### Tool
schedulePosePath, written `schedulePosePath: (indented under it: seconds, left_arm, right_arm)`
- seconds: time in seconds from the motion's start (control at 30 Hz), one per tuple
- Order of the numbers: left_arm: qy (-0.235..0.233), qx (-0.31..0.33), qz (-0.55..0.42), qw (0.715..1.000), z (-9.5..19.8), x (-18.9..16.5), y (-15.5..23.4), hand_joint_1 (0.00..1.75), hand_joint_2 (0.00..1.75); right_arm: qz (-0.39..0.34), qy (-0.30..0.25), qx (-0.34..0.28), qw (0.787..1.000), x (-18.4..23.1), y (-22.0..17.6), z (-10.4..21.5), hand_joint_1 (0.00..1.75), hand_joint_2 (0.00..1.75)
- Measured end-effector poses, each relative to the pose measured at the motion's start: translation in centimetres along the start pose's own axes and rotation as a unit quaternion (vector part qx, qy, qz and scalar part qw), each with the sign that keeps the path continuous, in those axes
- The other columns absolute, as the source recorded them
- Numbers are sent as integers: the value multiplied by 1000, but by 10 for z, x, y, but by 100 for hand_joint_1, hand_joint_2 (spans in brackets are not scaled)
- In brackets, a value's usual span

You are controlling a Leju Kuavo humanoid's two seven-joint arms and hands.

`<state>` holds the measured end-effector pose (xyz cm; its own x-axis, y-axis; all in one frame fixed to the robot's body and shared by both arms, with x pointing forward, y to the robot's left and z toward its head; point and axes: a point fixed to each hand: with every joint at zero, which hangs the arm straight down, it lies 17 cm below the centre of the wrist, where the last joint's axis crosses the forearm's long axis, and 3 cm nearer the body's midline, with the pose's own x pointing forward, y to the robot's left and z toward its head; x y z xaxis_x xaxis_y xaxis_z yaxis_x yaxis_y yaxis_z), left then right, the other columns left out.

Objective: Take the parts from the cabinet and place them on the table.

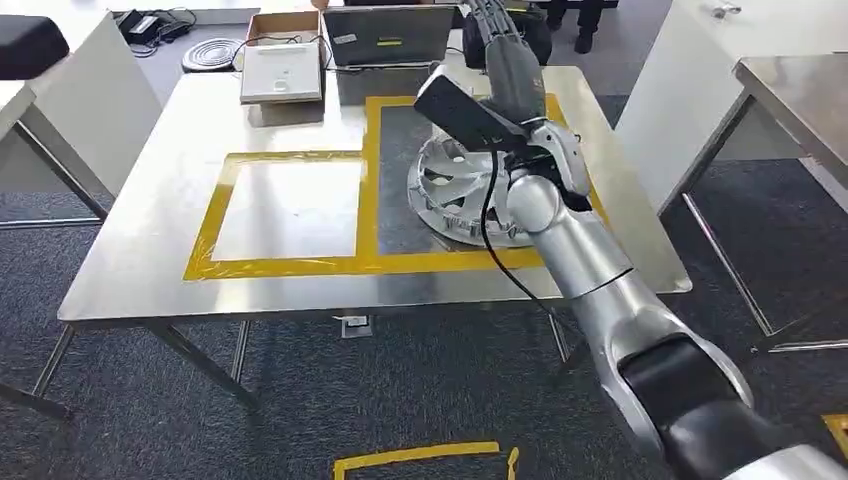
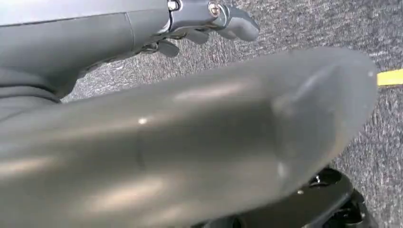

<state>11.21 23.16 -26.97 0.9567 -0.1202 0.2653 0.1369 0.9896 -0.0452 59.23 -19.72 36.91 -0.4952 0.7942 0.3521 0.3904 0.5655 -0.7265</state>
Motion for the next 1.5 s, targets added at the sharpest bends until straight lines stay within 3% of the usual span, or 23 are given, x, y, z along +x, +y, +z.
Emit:
schedulePosePath:
  seconds: [0.57,1.5]
  left_arm:
    - [-2,7,-2,1000,-1,4,5,0,0]
    - [0,10,-2,1000,-1,4,7,0,0]
  right_arm:
    - [0,-19,-13,1000,16,-15,-14,0,0]
    - [7,-23,4,1000,18,4,-11,0,0]
